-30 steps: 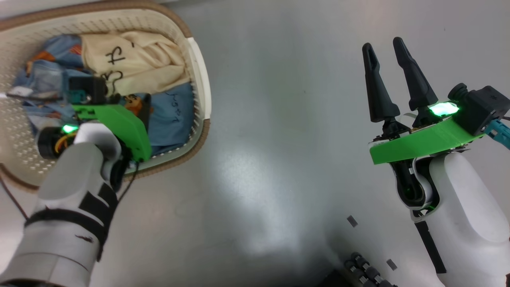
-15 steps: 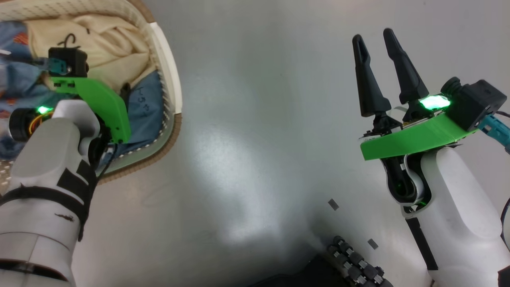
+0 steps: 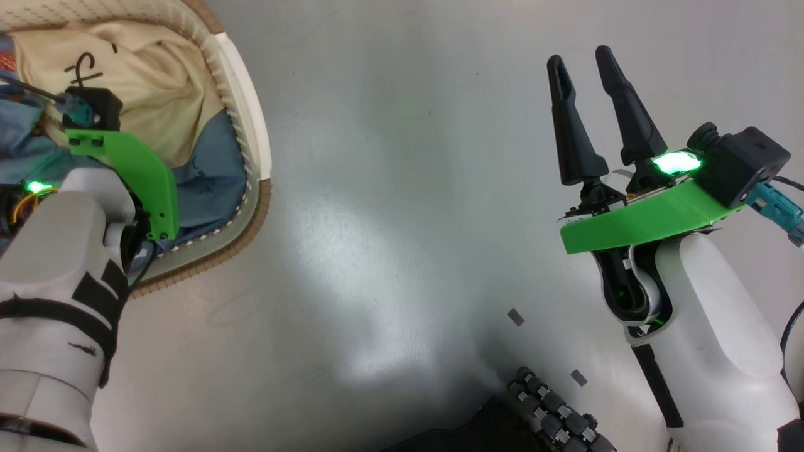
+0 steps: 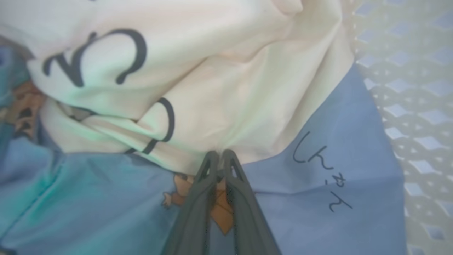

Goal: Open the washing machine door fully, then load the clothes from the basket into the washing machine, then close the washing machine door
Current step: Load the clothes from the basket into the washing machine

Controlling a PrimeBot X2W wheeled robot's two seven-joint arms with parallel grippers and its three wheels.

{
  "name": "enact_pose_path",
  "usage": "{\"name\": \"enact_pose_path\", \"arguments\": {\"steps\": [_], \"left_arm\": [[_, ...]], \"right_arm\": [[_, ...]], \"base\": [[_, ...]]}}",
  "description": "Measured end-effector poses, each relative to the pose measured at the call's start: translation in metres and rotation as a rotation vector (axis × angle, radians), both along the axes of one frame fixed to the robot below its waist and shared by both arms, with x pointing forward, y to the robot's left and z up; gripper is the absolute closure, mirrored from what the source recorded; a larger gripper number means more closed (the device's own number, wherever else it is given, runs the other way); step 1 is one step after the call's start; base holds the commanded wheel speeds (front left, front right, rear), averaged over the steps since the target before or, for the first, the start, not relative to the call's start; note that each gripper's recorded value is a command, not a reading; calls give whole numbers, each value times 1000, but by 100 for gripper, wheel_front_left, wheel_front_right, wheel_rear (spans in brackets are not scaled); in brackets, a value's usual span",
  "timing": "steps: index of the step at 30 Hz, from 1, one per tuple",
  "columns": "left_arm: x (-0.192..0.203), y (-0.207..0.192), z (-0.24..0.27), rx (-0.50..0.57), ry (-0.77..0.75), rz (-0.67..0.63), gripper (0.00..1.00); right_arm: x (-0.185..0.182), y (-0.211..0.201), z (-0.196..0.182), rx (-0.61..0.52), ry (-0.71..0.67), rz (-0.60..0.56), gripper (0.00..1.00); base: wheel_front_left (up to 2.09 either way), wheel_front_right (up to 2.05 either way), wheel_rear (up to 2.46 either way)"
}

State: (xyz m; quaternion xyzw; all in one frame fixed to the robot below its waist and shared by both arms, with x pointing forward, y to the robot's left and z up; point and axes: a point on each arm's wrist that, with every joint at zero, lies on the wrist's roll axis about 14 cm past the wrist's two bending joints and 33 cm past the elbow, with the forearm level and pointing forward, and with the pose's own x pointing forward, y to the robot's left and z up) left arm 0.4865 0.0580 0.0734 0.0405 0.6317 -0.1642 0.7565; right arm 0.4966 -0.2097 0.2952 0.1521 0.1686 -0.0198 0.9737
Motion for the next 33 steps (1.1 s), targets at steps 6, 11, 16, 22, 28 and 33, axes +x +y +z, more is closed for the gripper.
{"name": "enact_pose_path", "arguments": {"steps": [6,11,16,22,28,33], "left_arm": [[3,0,2,-21,-23,-1,100],[8,2,6,-41,-55,9,100],[15,-2,16,-78,-96,24,100],[26,-9,34,-140,-161,51,100],[29,-11,53,-194,-235,74,100],[32,-15,74,-241,-307,96,100]], "right_arm": [[1,2,-1,5,-1,3,0],[3,5,0,12,-6,8,0],[5,8,5,19,-21,13,0],[9,11,17,26,-49,18,0],[13,16,31,35,-81,26,0],[16,18,46,38,-112,36,0]], "base": [[0,0,0],[0,0,0],[0,0,0],[0,0,0],[0,0,0],[0,0,0]]}}
